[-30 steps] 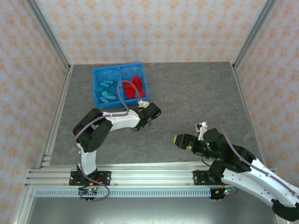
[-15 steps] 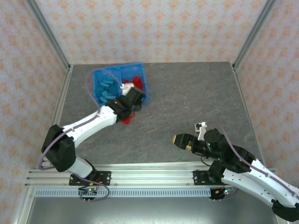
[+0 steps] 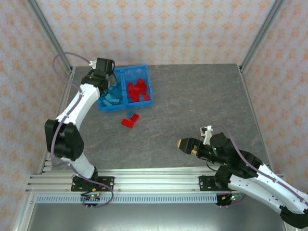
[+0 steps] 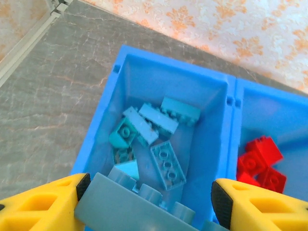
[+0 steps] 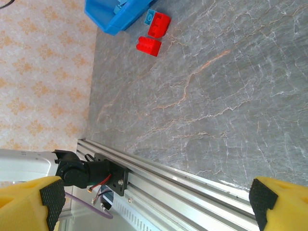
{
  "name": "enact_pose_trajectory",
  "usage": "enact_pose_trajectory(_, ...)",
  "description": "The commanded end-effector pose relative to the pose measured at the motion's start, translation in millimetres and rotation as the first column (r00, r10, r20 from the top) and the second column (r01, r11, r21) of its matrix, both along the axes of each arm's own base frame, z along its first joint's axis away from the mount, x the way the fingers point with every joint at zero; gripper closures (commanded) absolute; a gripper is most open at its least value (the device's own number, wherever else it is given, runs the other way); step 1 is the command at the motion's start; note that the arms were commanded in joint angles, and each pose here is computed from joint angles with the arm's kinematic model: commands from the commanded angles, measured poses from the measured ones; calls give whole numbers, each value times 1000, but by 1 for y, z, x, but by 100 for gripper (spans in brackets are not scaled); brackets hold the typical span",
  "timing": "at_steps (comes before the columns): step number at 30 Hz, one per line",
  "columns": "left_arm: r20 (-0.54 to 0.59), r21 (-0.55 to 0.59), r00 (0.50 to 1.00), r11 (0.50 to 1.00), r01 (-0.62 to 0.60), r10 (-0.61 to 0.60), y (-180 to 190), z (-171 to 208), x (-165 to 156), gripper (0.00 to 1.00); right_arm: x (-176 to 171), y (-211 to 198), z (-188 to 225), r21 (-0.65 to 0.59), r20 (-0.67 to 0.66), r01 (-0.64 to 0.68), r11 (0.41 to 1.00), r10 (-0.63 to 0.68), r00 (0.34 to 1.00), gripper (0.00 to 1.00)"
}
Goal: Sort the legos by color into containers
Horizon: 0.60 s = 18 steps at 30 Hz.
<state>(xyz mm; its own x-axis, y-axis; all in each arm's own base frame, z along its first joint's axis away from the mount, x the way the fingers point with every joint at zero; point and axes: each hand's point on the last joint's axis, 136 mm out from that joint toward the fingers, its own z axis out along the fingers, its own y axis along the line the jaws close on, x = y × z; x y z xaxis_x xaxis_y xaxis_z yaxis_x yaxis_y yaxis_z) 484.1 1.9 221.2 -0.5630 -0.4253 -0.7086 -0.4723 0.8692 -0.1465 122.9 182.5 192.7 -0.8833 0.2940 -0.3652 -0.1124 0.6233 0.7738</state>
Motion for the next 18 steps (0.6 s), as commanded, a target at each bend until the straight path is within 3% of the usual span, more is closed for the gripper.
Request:
enact_pose_trajectory(1,-68,-83,997,996,40,-46,-6,-18,23,49,5,-6,0,-31,31,25,999,-24,999,1)
enact_pose_trajectory(9,-103,-165,993,986,34,-52,-10,-45,71,38,10,-5,1,-66,38,35,997,-32,999,1)
enact_pose_trajectory(13,-87,-194,994,980,40,-58,-15,-38,72,21,11,-3,3,-91,35,25,996,-22,999,1)
enact_pose_trajectory(18,-17,-225,996,971,76,-82,-21,-3,54,11,13,3,5,-78,31,14,997,-12,999,1)
